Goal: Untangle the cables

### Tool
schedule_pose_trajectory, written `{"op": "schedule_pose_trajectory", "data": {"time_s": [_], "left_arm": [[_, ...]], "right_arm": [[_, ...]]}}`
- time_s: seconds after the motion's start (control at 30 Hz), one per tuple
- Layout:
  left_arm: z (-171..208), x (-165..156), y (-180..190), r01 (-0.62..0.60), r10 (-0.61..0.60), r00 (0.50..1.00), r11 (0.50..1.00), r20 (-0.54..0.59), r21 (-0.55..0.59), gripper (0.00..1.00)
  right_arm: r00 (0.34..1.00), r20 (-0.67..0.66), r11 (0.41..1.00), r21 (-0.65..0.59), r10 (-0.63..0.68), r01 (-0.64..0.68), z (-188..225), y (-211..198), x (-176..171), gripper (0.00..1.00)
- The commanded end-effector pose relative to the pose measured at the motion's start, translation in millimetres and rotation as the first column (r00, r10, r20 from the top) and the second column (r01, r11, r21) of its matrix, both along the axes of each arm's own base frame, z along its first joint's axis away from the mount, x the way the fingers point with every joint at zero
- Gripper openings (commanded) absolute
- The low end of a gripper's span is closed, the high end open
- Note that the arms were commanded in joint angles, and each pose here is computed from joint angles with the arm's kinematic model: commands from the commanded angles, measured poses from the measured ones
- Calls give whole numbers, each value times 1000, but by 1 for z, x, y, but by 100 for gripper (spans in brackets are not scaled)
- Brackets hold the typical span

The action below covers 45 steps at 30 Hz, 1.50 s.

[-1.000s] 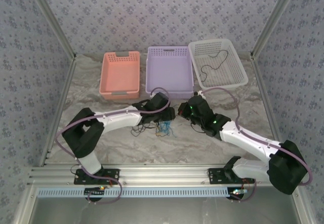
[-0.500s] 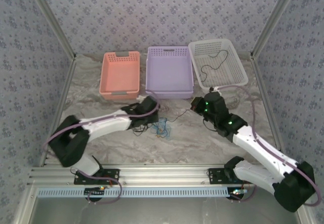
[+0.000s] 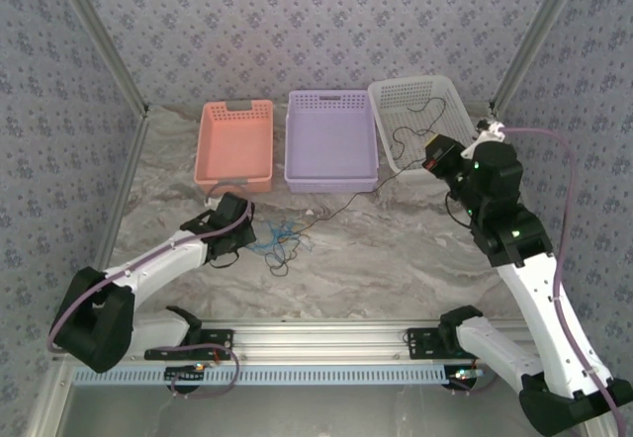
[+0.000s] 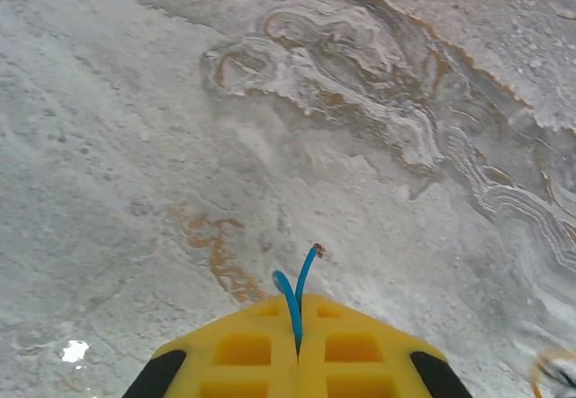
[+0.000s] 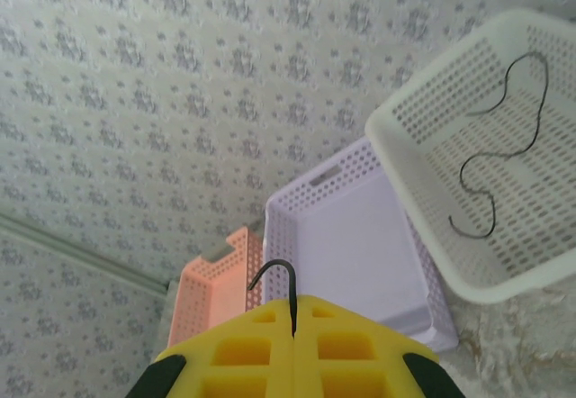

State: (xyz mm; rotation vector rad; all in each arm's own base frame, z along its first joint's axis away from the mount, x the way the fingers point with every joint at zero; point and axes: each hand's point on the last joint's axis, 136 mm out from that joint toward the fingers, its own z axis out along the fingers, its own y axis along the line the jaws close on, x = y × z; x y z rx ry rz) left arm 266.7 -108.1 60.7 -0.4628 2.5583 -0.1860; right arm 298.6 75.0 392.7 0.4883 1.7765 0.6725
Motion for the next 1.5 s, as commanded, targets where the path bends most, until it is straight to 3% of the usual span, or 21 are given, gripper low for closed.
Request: {"op": "schedule_pose_trajectory", "data": {"time_s": [0.0,0.3,0.43,0.73,1.13,1.47], "left_arm": [[-5,-7,8,11,-11,1000,1000,-21,18,0],[-8,-6,10,3,-3,1000,1000,-31,24,0],[-10,-7,26,-39,44,997,996,-57,83,0],[-14,-9,60,-105,121,989,980,-85,167,0],[-20,0,73,-124,148,982,974,-119,189,0],[-19,7,81,-156,185,974,967,-133,201,0]], "right_arm": [[1000,21,1000,-22,-11,12,20,-13,-2,0],[998,53,1000,-2,-16,16,40,-21,2,0],[997,54,998,-26,-48,49,45,-32,-7,0],[986,146,997,20,-81,79,90,-49,-12,0],[955,296,998,57,16,-34,154,-31,-8,0],[919,393,994,110,-31,-14,205,-41,-14,0]]}}
